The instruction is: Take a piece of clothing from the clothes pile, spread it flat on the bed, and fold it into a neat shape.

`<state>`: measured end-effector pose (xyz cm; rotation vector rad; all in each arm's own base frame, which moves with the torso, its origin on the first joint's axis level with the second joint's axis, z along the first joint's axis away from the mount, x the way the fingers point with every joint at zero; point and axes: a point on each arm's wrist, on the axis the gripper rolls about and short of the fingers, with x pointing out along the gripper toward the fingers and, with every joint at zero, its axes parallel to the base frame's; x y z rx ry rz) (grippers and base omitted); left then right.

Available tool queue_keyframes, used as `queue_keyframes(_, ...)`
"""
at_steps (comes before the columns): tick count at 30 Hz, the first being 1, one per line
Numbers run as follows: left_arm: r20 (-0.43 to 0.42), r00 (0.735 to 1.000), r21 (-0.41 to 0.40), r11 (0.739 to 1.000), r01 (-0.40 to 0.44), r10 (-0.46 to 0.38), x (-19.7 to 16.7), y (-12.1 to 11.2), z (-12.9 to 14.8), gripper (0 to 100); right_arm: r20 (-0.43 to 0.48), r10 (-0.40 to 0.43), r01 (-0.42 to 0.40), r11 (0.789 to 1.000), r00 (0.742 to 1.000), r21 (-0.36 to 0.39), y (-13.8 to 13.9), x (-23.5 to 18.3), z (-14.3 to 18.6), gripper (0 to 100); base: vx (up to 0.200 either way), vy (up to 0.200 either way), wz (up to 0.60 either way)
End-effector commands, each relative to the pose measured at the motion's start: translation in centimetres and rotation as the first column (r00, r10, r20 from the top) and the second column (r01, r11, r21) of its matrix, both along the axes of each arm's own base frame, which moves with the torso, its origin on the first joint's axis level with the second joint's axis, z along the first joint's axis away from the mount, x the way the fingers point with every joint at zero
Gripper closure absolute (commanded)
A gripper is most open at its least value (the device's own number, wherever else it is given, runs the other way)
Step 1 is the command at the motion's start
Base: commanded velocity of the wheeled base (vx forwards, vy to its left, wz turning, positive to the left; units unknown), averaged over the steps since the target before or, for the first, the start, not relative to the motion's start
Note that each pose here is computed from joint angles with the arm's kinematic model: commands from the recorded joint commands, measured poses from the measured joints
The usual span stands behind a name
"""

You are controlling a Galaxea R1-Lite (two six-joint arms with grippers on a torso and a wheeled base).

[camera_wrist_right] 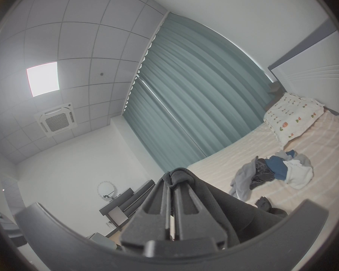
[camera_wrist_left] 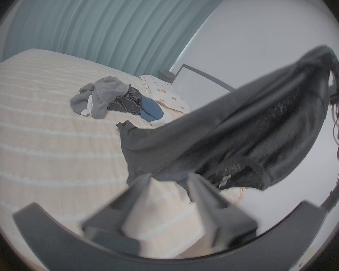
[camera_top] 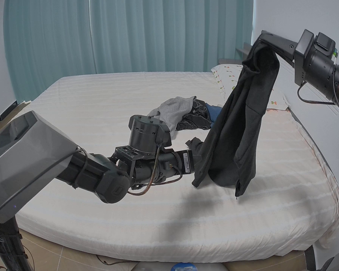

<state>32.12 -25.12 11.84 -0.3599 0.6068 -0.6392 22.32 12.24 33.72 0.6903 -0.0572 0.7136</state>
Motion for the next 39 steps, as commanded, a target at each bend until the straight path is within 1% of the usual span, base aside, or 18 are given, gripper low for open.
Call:
queue_keyframes(1, 0.015, 1.000, 0.007, 1.000, 0.016, -0.016, -0.6, 0.0, 0.7, 0, 0.023, 0.025, -0.025, 1.000, 0.999, 0.012, 0.5, -0.3, 0.8, 100, 0.000, 0.000, 0.00)
queue_keyframes(4, 0.023, 1.000, 0.003, 1.000, 0.016, -0.016, -0.4, -0.1, 0.7, 0, 0.031, 0.038, -0.039, 0.999, 0.999, 0.017, 0.7, -0.7, 1.0, 100, 0.000, 0.000, 0.00)
queue_keyframes(7, 0.029, 0.999, -0.005, 1.000, 0.023, -0.023, 0.0, -0.6, 0.7, 0, 0.040, 0.076, -0.077, 0.997, 0.996, 0.022, 1.4, -1.6, 1.3, 100, 0.000, 0.000, 0.00)
queue_keyframes(14, 0.026, 0.999, -0.001, 0.999, 0.034, -0.034, 0.0, -1.2, 0.3, 0, 0.074, 0.100, -0.103, 0.994, 0.992, 0.040, 1.9, -1.9, 2.4, 100, 0.000, 0.000, 0.00)
queue_keyframes(16, 0.026, 0.999, -0.005, 0.999, 0.044, -0.044, -0.3, -1.5, 0.4, 0, 0.078, 0.099, -0.103, 0.994, 0.992, 0.042, 2.1, -1.5, 2.6, 100, 0.000, 0.000, 0.00)
queue_keyframes(21, 0.015, 0.998, -0.002, 0.998, 0.057, -0.057, -0.9, -1.8, 0.2, 0, 0.056, 0.099, -0.101, 0.994, 0.994, 0.032, 3.4, 0.4, 1.8, 100, 0.000, 0.000, 0.00)
queue_keyframes(25, 0.015, 0.998, -0.013, 0.998, 0.062, -0.062, -0.8, -1.9, 0.2, 0, 0.080, 0.135, -0.139, 0.989, 0.988, 0.052, 4.4, 0.2, 2.7, 100, 0.000, 0.000, 0.00)
queue_keyframes(31, -0.002, 0.998, -0.079, 0.995, 0.059, -0.059, -0.4, -1.7, 0.4, 0, 0.134, 0.143, -0.158, 0.981, 0.981, 0.112, 4.5, -0.5, 5.0, 100, 0.000, 0.000, 0.00)
queue_keyframes(32, -0.009, 0.998, -0.080, 0.995, 0.066, -0.067, -0.4, -1.7, 0.3, 100, 0.135, 0.143, -0.159, 0.980, 0.981, 0.118, 4.5, -0.5, 5.1, 100, 0.000, 0.000, 0.00)
queue_keyframes(33, -0.009, 0.998, -0.080, 0.995, 0.066, -0.067, -0.4, -1.7, 0.3, 100, 0.135, 0.143, -0.159, 0.980, 0.981, 0.118, 4.5, -0.5, 5.1, 100, 0.000, 0.000, 0.00)
queue_keyframes(35, -0.029, 0.994, -0.101, 0.990, 0.097, -0.101, -0.4, -1.8, 0.2, 100, 0.119, 0.143, -0.158, 0.979, 0.982, 0.127, 4.4, -0.4, 4.9, 100, 0.000, 0.000, 0.00)
queue_keyframes(38, -0.051, 0.994, -0.126, 0.987, 0.095, -0.102, -0.2, -1.7, 0.3, 100, 0.103, 0.139, -0.153, 0.979, 0.985, 0.136, 4.3, -0.1, 4.7, 100, 0.000, 0.000, 0.00)
queue_keyframes(39, -0.065, 0.993, -0.145, 0.986, 0.084, -0.094, -0.1, -1.7, 0.4, 100, 0.092, 0.120, -0.132, 0.981, 0.989, 0.144, 3.9, 0.3, 4.6, 100, 0.000, 0.000, 0.00)
